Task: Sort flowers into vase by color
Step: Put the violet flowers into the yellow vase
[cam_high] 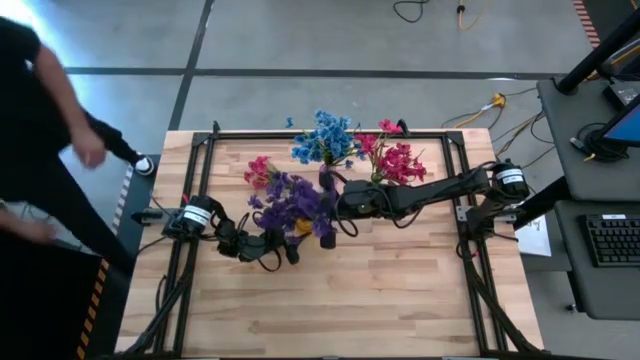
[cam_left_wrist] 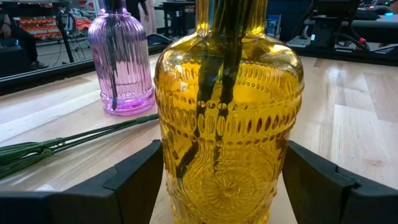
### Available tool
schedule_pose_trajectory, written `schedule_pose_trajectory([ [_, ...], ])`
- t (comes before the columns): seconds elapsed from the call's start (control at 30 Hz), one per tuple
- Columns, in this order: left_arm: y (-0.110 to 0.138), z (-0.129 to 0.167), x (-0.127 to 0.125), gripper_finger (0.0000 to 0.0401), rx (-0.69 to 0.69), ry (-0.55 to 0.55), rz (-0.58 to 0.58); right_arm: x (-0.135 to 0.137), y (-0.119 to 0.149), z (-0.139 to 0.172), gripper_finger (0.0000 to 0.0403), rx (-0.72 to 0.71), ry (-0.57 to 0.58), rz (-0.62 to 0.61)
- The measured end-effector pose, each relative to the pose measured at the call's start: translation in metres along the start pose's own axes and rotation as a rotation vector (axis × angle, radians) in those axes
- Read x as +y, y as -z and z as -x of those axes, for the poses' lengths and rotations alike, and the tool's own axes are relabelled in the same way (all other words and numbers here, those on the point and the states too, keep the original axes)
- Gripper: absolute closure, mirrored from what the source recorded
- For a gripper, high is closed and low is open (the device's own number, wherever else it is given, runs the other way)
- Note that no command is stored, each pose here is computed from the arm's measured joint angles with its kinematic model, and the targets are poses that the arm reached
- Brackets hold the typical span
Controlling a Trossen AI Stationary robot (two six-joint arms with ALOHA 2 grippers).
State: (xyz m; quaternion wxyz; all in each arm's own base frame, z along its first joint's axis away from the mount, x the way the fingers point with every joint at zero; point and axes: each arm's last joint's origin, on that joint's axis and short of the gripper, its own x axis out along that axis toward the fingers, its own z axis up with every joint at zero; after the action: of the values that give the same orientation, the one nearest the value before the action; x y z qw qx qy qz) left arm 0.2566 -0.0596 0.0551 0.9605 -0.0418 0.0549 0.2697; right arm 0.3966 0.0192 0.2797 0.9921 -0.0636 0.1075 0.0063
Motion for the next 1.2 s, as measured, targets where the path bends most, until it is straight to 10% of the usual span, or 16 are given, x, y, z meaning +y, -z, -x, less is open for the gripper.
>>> schedule_pose_trajectory([
  [0.63, 0.000, 0.001, 0.001, 0.0125, 0.003, -0.001, 0.002, 0.010, -0.003, 0.019, 0.0218, 0.141, 0.037, 0.021],
  [1.2, 0.001, 0.001, 0.002, 0.0125, 0.004, -0.002, 0.001, 0.009, -0.006, 0.023, 0.0351, 0.145, 0.056, 0.021],
])
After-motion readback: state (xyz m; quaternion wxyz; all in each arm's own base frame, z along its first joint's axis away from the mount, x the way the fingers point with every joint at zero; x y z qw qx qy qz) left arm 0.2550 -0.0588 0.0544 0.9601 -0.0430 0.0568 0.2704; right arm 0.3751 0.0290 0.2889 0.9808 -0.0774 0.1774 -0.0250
